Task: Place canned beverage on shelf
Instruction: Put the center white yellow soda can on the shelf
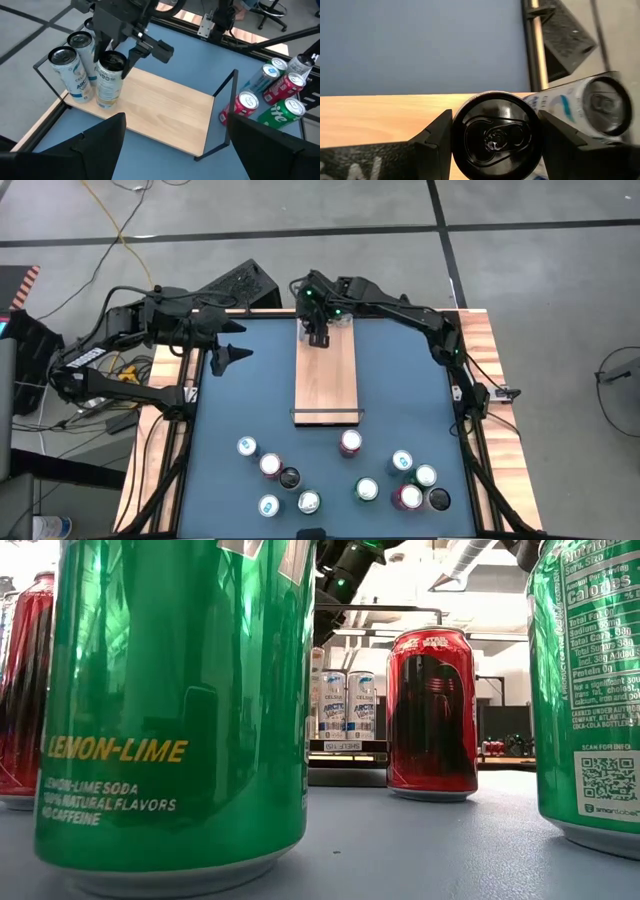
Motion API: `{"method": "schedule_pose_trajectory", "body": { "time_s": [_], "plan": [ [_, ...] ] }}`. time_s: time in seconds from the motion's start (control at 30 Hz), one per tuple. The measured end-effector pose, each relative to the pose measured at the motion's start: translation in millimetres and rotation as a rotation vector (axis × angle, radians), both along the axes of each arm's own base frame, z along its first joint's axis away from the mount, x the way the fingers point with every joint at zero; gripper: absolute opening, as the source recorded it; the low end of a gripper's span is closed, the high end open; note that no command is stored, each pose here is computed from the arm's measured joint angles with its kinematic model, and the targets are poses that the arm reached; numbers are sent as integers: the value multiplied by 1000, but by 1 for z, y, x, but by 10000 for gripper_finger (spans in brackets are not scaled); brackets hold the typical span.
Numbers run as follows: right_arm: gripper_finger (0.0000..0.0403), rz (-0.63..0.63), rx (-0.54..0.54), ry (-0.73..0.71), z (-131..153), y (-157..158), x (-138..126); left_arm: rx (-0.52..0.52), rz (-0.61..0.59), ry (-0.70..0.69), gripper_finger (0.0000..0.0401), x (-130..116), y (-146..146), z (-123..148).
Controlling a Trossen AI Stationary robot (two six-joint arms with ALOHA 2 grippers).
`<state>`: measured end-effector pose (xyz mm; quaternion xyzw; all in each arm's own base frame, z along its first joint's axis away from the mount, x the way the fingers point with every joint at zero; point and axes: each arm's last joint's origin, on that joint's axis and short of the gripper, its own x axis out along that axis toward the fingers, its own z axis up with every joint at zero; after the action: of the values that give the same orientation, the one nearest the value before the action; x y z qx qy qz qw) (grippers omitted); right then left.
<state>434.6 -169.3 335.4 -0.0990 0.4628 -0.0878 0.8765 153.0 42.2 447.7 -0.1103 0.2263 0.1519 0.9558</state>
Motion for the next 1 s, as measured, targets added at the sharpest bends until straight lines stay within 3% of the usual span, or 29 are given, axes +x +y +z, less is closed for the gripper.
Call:
{"method": "schedule_pose_trajectory", "body": {
  "time_s": [1.0],
  "plan": [
    [215, 18, 7, 35, -5, 0, -1, 70, -22, 16, 332, 0, 1, 0]
  ]
}}
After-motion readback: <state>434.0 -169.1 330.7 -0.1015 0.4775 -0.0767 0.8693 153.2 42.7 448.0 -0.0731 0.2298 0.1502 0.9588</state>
